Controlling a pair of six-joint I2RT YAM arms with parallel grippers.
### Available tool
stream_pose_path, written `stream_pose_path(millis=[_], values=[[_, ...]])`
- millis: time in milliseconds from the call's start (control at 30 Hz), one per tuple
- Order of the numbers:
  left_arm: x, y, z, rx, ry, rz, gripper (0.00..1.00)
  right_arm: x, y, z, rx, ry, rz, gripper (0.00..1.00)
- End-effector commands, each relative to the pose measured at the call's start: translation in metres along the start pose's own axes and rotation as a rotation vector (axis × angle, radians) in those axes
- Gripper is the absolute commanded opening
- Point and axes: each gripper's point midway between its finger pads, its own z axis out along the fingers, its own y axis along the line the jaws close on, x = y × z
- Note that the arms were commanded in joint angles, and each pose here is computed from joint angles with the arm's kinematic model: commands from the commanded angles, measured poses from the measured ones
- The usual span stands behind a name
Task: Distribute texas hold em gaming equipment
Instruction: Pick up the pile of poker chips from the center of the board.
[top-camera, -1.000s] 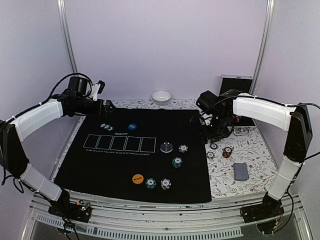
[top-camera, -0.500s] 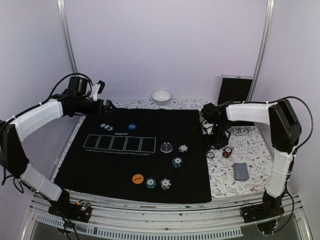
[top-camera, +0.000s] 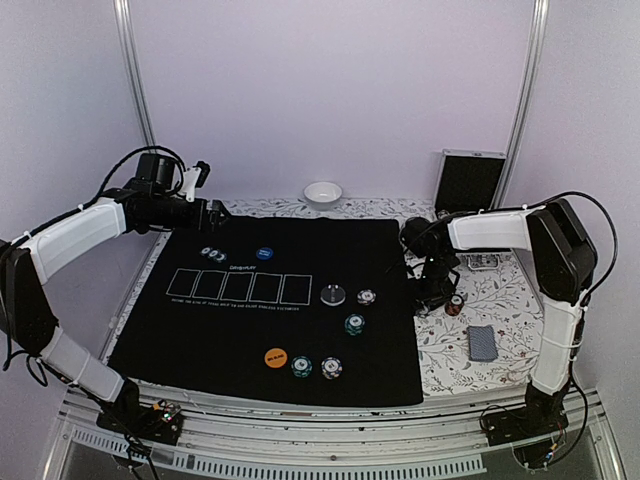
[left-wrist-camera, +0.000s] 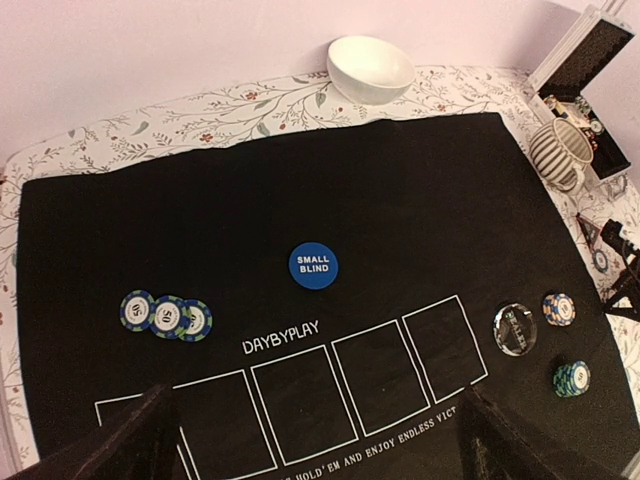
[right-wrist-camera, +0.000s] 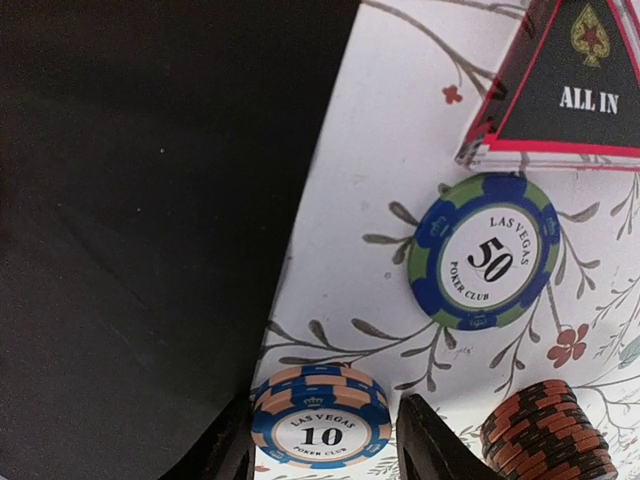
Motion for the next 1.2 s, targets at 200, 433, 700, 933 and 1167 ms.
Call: stream_pose_path(millis=[200,433,700,933,1167], values=[[0.002,0.004,-0.003,-0.01,0.0,0.004,0.98,0.01,-0.007,0.012,0.004,0.037,0.006,0.5],[0.001,0.005,-0.004,-0.015,-0.004,0.007,0.98,0.017,-0.008,0.021,0.012,0.072,0.011,0.34],[0.001,0.005,-0.003,-0.013,-0.002,0.006,0.98,0.004,-0.009,-0.014,0.014,-0.011,0.018,0.14],[-0.001,0.002,-0.003,0.002,-0.005,0.002,0.98,-0.017,0.013,-0.077,-0.012,-0.154,-0.042,0.13],[-0.006,-0.055,-0.009,0.239,-0.02,-0.06,0.89,-0.027,0.074,-0.137,-0.065,-0.299,-0.203,0.09]])
